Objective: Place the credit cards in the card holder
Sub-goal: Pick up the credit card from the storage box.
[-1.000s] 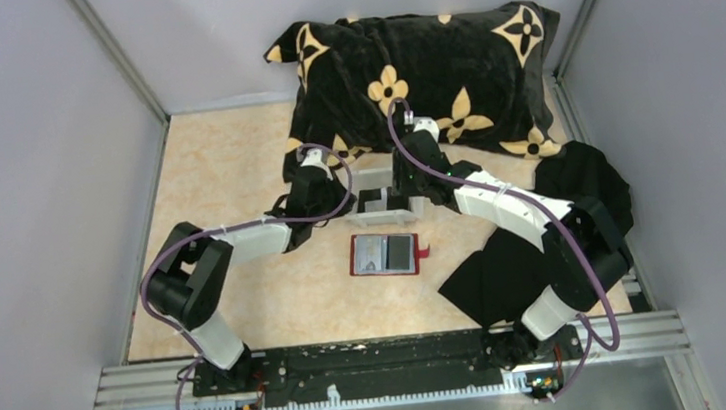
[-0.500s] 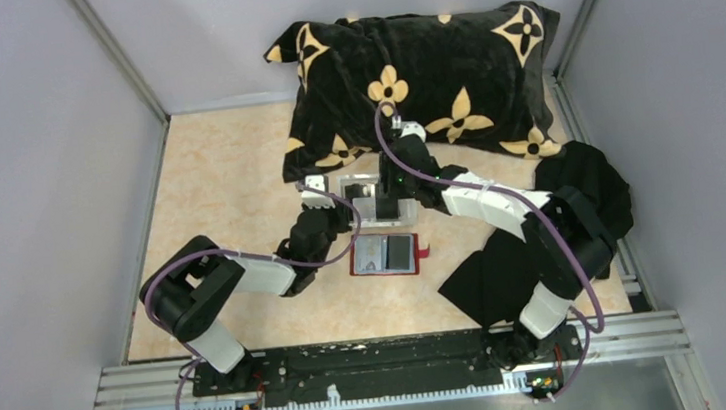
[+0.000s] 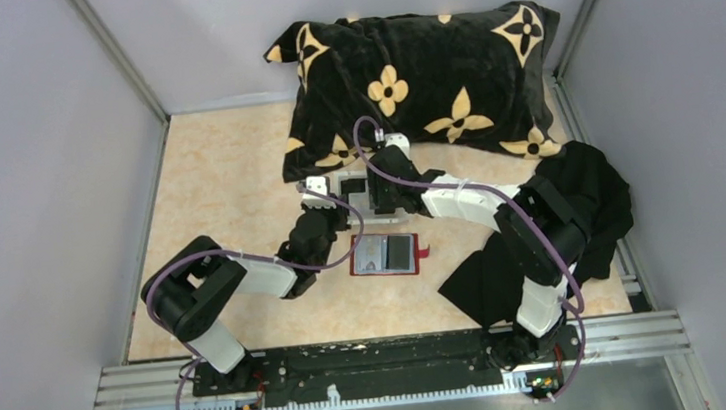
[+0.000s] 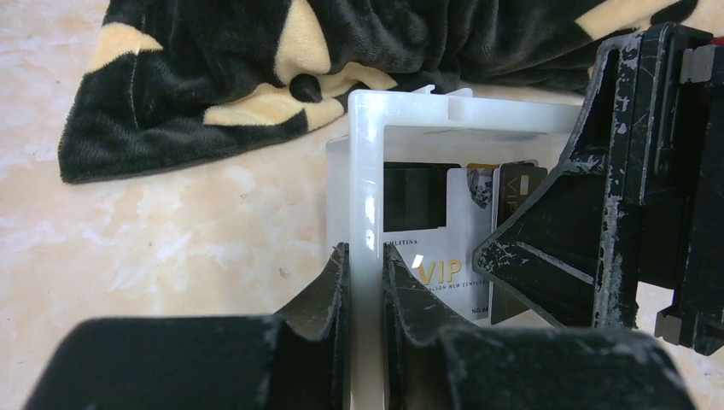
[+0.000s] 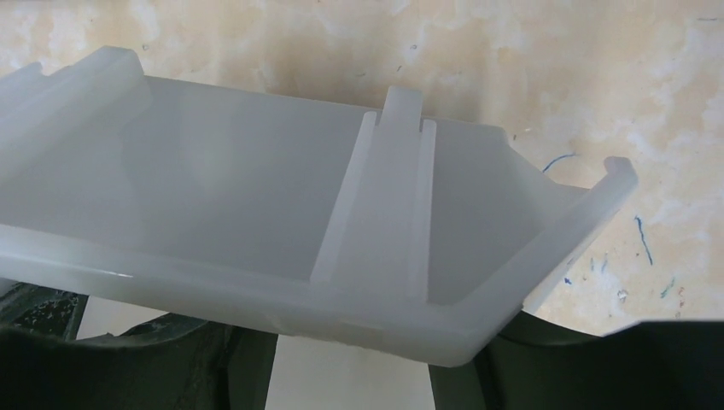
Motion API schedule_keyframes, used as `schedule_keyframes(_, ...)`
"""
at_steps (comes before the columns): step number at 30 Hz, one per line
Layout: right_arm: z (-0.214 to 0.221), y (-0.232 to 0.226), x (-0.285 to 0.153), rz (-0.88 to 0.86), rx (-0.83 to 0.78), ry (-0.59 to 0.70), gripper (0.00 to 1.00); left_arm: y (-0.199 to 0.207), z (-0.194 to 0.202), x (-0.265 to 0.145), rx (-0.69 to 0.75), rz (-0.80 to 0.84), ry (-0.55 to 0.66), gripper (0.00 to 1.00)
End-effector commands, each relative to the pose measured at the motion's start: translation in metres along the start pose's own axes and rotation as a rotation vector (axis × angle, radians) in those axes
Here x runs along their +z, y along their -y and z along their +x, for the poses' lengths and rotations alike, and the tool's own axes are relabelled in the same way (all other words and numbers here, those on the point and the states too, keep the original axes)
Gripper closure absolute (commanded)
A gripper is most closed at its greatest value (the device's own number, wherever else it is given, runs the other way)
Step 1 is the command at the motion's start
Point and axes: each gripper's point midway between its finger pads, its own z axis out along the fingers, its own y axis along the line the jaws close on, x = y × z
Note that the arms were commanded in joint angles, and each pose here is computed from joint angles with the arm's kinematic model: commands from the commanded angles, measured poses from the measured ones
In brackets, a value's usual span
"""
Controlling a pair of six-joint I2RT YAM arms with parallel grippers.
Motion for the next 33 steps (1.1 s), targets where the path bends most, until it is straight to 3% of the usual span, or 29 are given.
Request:
schedule_keyframes(1, -0.015, 0.008, 0.002, 0.08, -0.011, 0.041, 0.43, 0.014, -0.039, 0.003, -0.106, 0.033, 0.141, 1.0)
schedule_keyframes(14, -0.007, 0.029, 0.009, 0.2, -0.023, 0.022, 0.56, 0.011, -0.035, 0.002, -0.099, 0.024, 0.129, 1.0)
schedule_keyframes(24, -0.016, 0.042, -0.014, 0.231, -0.014, 0.077, 0.86, 0.01, -0.023, 0.004, -0.093, 0.022, 0.101, 1.0)
schedule_keyframes(33, -0.011, 0.053, -0.02, 0.251, -0.006, 0.065, 0.92, 0.01, -0.021, 0.004, -0.08, 0.021, 0.093, 1.0)
